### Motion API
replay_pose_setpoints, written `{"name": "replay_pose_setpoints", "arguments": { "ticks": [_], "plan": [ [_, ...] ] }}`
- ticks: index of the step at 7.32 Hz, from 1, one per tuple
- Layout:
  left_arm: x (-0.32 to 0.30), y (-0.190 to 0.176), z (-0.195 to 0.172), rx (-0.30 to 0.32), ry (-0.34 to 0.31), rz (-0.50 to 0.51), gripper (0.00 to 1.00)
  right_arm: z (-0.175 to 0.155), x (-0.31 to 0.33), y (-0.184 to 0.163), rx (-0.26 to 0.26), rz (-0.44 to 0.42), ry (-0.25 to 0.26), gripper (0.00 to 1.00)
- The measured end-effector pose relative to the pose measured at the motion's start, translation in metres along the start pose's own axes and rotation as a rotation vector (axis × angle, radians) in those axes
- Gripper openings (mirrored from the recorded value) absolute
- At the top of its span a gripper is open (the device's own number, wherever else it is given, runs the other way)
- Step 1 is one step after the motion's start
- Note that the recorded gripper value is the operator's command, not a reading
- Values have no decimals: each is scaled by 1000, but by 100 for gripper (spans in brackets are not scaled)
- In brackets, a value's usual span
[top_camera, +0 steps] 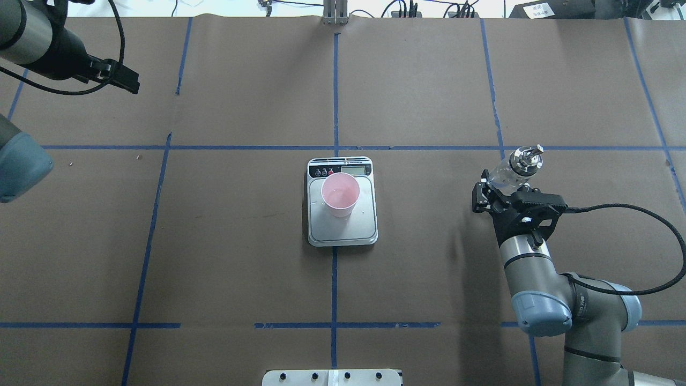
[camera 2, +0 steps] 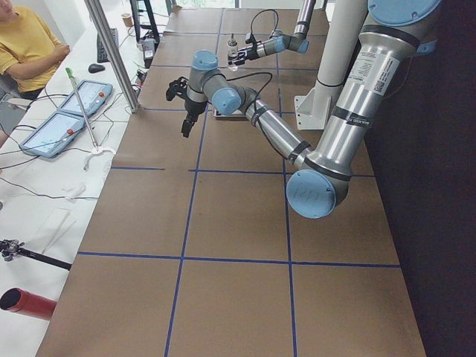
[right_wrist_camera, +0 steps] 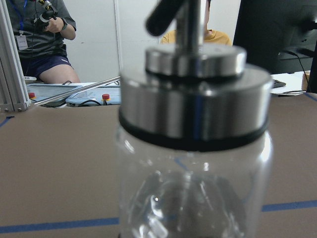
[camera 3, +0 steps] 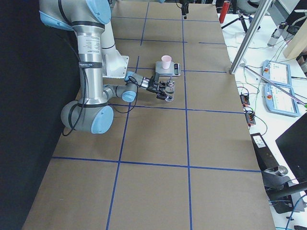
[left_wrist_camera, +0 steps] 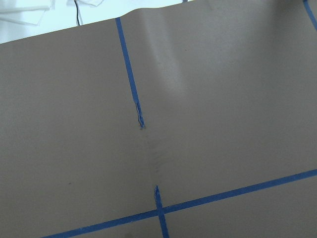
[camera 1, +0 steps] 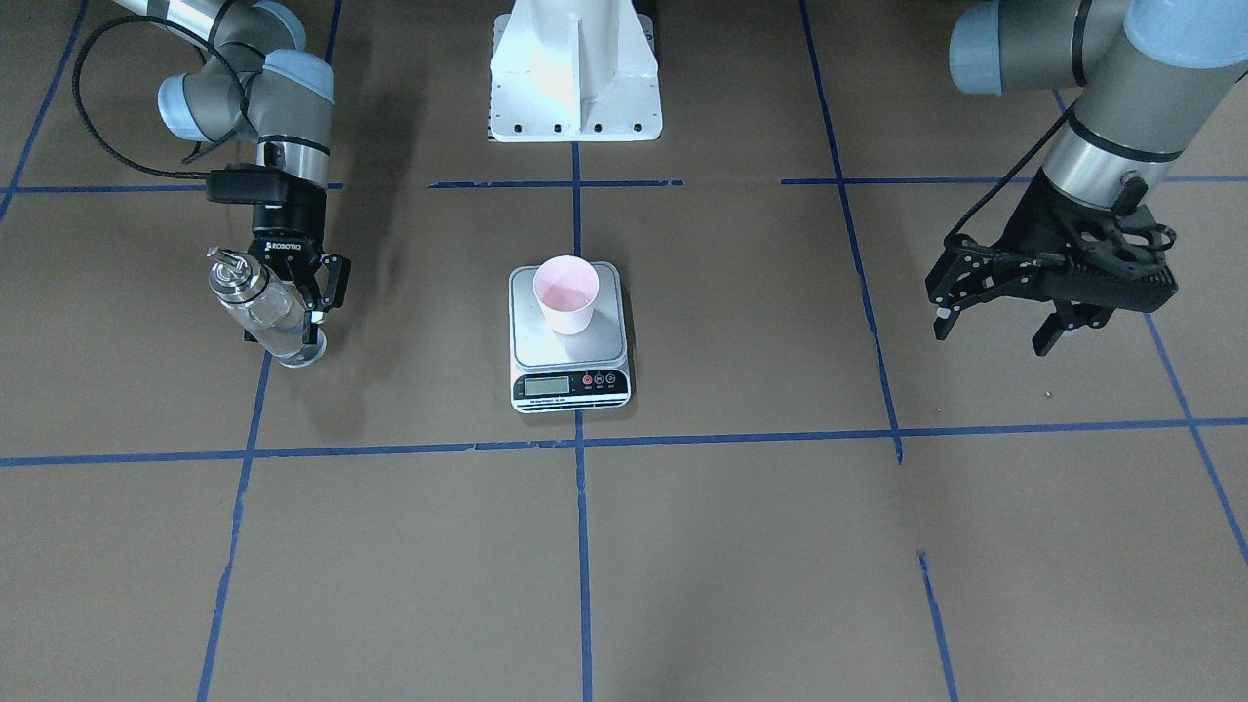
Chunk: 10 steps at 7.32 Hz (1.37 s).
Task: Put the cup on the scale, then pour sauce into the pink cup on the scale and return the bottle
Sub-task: 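Lower the dispenser to its original spot with the right gripper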
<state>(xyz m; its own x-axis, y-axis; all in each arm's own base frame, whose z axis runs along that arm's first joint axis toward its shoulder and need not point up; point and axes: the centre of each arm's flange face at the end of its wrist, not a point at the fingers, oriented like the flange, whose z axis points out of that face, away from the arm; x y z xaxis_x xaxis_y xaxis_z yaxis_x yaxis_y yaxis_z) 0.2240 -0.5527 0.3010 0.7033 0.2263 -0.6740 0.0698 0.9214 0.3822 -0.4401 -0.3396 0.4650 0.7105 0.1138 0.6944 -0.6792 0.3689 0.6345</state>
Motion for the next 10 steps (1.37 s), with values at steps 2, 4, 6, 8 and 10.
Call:
{"name": "replay_pose_setpoints", "arguments": {
  "ticks": [2,4,6,8,10],
  "plan": [
    [0,0,0,1,0,-1,99,3,4,6,-3,-14,9,0],
    [0,0,0,1,0,-2,99,5,8,9,-5,-25,14,0],
    [1,0,-1,2,1,-1,99,7,11,13,-8,-32,19,0],
    [1,0,-2,5,1,0,99,7,11,15,-20,-33,18,0],
    [2,0,-3,6,3,1,99,7,11,16,-25,-34,18,0]
  ]
}}
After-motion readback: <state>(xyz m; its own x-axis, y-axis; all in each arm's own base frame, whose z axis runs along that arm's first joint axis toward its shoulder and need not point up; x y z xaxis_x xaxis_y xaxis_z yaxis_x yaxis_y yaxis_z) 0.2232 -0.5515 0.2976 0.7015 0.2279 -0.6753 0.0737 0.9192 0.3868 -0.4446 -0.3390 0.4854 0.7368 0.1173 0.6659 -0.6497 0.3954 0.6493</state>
